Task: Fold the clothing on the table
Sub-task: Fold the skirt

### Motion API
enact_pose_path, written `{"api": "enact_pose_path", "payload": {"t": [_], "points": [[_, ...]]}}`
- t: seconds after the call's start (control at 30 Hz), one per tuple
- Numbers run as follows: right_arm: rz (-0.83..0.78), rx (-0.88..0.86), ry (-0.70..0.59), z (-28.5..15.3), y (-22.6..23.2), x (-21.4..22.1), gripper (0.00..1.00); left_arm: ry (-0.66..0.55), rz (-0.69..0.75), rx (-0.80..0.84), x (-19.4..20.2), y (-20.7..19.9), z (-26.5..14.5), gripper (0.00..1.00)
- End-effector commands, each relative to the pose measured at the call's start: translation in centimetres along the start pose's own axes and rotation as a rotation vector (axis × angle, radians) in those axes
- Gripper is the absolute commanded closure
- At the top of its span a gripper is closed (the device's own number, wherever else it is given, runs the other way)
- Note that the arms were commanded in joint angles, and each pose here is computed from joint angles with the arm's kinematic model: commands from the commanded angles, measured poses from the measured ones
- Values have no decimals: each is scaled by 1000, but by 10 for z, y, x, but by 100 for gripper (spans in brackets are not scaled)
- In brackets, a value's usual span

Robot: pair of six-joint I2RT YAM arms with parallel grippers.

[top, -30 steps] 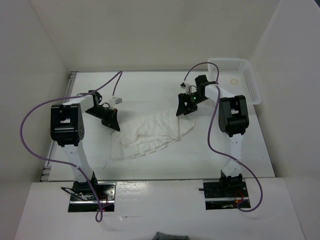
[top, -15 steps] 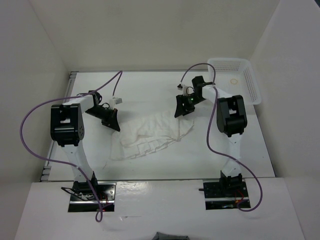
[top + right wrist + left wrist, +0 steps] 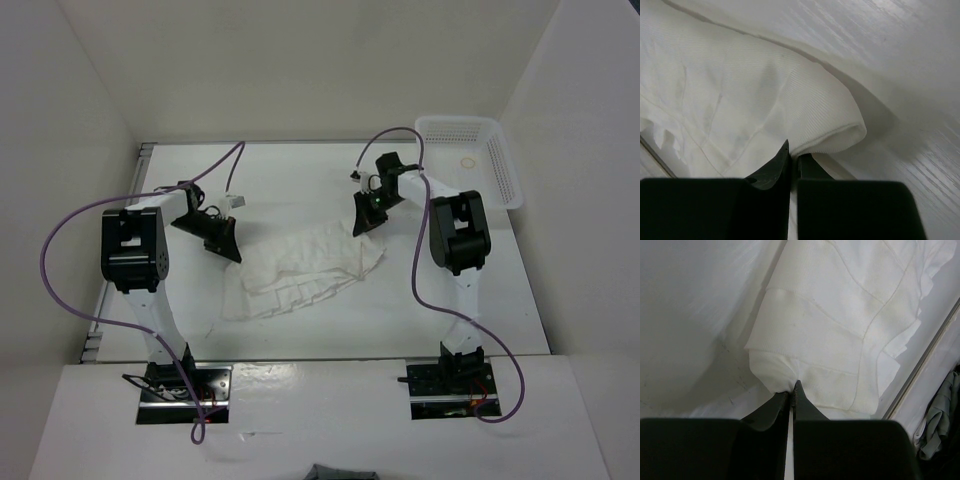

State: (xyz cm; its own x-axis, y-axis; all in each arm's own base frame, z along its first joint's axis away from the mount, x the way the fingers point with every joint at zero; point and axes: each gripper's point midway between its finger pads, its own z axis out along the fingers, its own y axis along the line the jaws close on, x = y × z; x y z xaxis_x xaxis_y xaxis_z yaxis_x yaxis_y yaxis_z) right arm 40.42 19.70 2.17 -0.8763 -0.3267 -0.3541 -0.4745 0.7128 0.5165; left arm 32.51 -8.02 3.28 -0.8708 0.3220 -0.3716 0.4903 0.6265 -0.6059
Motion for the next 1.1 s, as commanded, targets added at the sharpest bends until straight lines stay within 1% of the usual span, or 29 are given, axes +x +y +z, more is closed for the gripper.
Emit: {"api": "enact_pose_path", "payload": {"t": [0.0, 0.1, 0.13, 0.17, 0.2, 0.23, 0.27, 0.33, 0.37, 0.47, 0.57, 0.6, 0.63, 0.67, 0.73, 0.87, 0.97, 1.0, 1.07], "points": [[-62, 149, -100, -30, 5, -39, 100, -18, 44, 27, -6, -9, -2, 95], [-140, 251, -147, -43, 37, -58, 100, -18, 44, 27, -6, -9, -2, 95], [-191, 260, -138, -34, 63, -57, 100, -18, 44, 27, -6, -9, -2, 95], [-224, 315, -163, -40, 76, -64, 100, -18, 44, 27, -6, -9, -2, 95], [-256, 326, -161, -34, 89, -65, 100, -18, 44, 27, -6, -9, -2, 95], [-314, 317, -153, -23, 120, -60, 100, -18, 44, 27, -6, -9, -2, 95], [-330, 361, -154, -22, 128, -60, 100, -18, 44, 27, -6, -9, -2, 95], [-363, 365, -145, -12, 149, -60, 100, -18, 35, 27, -6, -9, -2, 95], [-368, 349, -125, -1, 163, -57, 100, -18, 35, 27, -6, -9, -2, 95], [-384, 316, -98, 14, 182, -56, 100, -18, 35, 27, -6, -9, -2, 95], [-404, 273, -113, 11, 200, -63, 100, -18, 35, 27, -6, -9, -2, 95], [-417, 241, -101, 13, 212, -58, 100, -13, 28, 31, -4, -8, 0, 95], [-417, 241, -101, 13, 212, -58, 100, -8, 22, 34, -1, -8, 1, 95], [-441, 214, -100, 16, 228, -55, 100, -8, 22, 35, -1, -8, 1, 95], [-468, 203, -91, 20, 237, -50, 100, -8, 22, 35, -1, -8, 1, 95], [-526, 158, -64, 32, 268, -31, 100, -8, 6, 46, 0, -9, 3, 95], [-552, 143, -42, 42, 280, -20, 100, -8, 6, 46, 0, -9, 3, 95], [-571, 116, -44, 43, 294, -17, 100, -8, 6, 46, 0, -9, 3, 95], [-588, 93, -53, 44, 306, -17, 100, -13, 6, 53, -1, -10, 3, 95]]}}
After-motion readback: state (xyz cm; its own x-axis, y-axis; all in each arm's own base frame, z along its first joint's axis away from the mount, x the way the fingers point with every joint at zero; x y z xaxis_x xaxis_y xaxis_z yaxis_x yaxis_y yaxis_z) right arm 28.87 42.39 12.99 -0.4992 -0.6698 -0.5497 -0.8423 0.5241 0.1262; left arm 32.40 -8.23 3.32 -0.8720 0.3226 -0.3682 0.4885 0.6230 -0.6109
